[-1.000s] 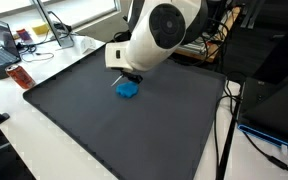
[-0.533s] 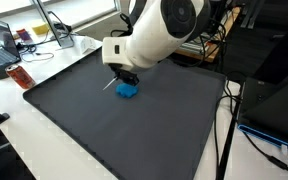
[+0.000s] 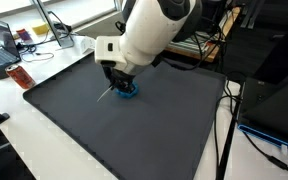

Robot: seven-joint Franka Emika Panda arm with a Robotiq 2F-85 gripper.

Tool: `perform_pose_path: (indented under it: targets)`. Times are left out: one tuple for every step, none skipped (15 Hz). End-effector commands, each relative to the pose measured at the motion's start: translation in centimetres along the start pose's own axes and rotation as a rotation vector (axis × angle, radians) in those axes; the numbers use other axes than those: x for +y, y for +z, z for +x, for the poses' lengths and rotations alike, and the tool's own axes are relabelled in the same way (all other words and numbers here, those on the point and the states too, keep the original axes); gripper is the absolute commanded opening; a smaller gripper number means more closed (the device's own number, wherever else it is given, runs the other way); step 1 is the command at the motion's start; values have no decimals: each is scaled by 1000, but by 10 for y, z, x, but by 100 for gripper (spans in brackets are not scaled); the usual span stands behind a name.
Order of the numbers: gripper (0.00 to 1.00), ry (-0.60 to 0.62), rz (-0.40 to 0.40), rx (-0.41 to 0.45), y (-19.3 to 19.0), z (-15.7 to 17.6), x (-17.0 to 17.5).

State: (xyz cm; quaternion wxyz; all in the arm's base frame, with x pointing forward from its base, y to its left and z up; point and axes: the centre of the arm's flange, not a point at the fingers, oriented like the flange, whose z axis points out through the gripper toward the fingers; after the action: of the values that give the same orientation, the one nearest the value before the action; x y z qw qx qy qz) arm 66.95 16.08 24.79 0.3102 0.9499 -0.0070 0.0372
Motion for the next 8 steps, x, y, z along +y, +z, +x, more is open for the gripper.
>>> perform_pose_path:
  targets:
    - [1, 38, 92, 27, 3, -9, 20]
    - [1, 46, 122, 26, 4, -9, 26]
    - [1, 55, 148, 21, 6, -10, 31]
    - [1, 64, 169, 12, 7, -11, 36]
    - [1, 75, 191, 2, 7, -14, 42]
    - [1, 83, 213, -6, 7, -16, 49]
    - [1, 92, 233, -11, 5, -18, 55]
    - [1, 96, 256, -17, 1, -21, 62]
